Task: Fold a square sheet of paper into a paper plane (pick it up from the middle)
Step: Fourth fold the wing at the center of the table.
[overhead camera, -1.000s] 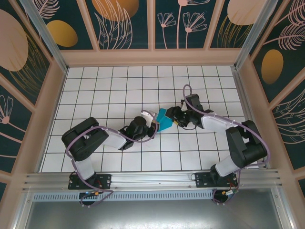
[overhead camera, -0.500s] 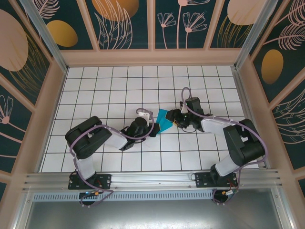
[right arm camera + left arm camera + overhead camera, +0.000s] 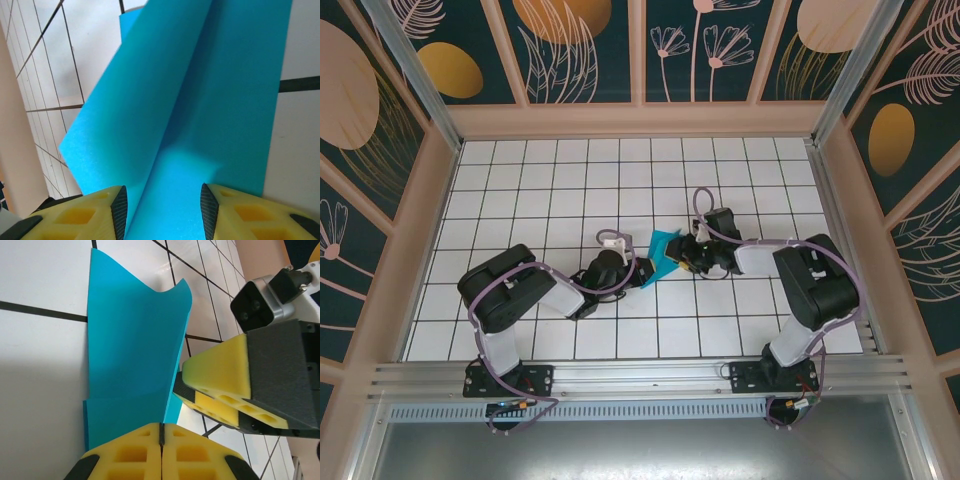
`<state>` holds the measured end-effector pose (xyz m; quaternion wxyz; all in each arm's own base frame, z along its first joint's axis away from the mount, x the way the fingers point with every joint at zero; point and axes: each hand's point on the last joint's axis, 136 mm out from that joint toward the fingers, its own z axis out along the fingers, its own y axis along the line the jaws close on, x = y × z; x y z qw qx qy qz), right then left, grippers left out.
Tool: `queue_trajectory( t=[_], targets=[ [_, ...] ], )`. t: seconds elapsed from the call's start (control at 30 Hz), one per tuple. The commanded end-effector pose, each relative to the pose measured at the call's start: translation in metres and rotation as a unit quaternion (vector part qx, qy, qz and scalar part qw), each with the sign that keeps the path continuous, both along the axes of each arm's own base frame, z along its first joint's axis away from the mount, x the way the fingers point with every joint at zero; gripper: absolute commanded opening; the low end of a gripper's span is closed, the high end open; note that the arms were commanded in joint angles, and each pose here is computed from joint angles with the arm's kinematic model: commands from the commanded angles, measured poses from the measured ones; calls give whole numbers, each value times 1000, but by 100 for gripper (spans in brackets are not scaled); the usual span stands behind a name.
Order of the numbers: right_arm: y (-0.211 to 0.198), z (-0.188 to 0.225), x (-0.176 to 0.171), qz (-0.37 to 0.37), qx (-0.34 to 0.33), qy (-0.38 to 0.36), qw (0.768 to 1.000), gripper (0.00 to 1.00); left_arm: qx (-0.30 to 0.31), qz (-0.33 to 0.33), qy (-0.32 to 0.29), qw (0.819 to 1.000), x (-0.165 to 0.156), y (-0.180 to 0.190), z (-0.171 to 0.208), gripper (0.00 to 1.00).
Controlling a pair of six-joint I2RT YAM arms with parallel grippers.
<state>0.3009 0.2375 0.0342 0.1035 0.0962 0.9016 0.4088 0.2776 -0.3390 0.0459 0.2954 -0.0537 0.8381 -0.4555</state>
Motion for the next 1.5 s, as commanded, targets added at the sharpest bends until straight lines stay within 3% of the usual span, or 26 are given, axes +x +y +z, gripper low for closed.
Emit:
queue_trajectory(
  t=[0.0, 0.57, 0.9, 1.17, 1.47],
  targets=[
    [13, 10, 9, 26, 17, -30, 999, 45, -26, 14, 5, 1000, 1, -1, 5, 8],
    [18, 8, 12, 35, 18, -37, 999, 45, -36, 30, 40, 998, -1, 4, -8, 9],
    [14, -17, 9, 27, -29, -6, 999, 45, -43, 32, 59, 997, -3, 6, -14, 13],
    [10, -35, 0, 27, -72, 17, 997, 45, -46, 14, 60, 997, -4, 0, -15, 25],
    [7, -44, -3, 25, -103, 30, 994, 47, -36, 12, 46, 998, 3, 4, -8, 29]
  ],
)
